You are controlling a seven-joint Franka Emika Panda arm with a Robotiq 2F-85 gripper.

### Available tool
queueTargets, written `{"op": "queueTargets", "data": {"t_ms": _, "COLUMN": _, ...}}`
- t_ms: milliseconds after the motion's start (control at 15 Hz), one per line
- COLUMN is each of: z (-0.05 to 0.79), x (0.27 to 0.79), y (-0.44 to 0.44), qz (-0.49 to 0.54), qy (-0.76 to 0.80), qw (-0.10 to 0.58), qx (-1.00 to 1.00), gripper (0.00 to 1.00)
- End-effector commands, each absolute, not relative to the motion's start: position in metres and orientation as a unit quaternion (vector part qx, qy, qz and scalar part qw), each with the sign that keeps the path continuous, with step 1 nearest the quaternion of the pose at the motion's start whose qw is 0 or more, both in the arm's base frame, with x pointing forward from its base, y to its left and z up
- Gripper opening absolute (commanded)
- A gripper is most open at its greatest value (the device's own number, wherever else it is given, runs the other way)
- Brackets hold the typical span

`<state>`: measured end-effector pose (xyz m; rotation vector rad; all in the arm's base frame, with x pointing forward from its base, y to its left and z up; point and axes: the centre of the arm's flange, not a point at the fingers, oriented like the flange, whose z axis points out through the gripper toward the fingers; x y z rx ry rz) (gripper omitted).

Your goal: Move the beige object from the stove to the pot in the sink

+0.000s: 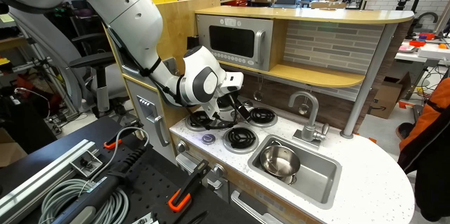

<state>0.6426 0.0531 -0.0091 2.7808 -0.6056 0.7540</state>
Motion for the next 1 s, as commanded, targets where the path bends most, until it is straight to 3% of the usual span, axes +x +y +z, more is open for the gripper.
{"op": "queueTargets", "data": {"t_ms": 0, "z": -0.034, "x": 0.652, "y": 0.068, "qz": 0.260, "qy": -0.193, "qw": 0.113, "qx": 0.940, "gripper": 0.75}}
{"op": "queueTargets", "data": {"t_ms": 133, "z": -0.042, "x": 0.646, "y": 0.075, "qz": 0.253, "qy": -0.182, "qw": 0.112, "qx": 0.944, "gripper": 0.68}}
{"op": "queueTargets", "data": {"t_ms": 667, "z": -0.032, "x": 0.641, "y": 0.077, "qz": 0.238, "qy": -0.173, "qw": 0.095, "qx": 0.951, "gripper": 0.06}}
{"op": "queueTargets", "data": {"t_ms": 733, "z": -0.029, "x": 0.641, "y": 0.073, "qz": 0.225, "qy": -0.179, "qw": 0.095, "qx": 0.953, "gripper": 0.02}}
{"op": "queueTargets", "data": {"t_ms": 933, "z": -0.023, "x": 0.643, "y": 0.053, "qz": 0.202, "qy": -0.197, "qw": 0.102, "qx": 0.954, "gripper": 0.02}}
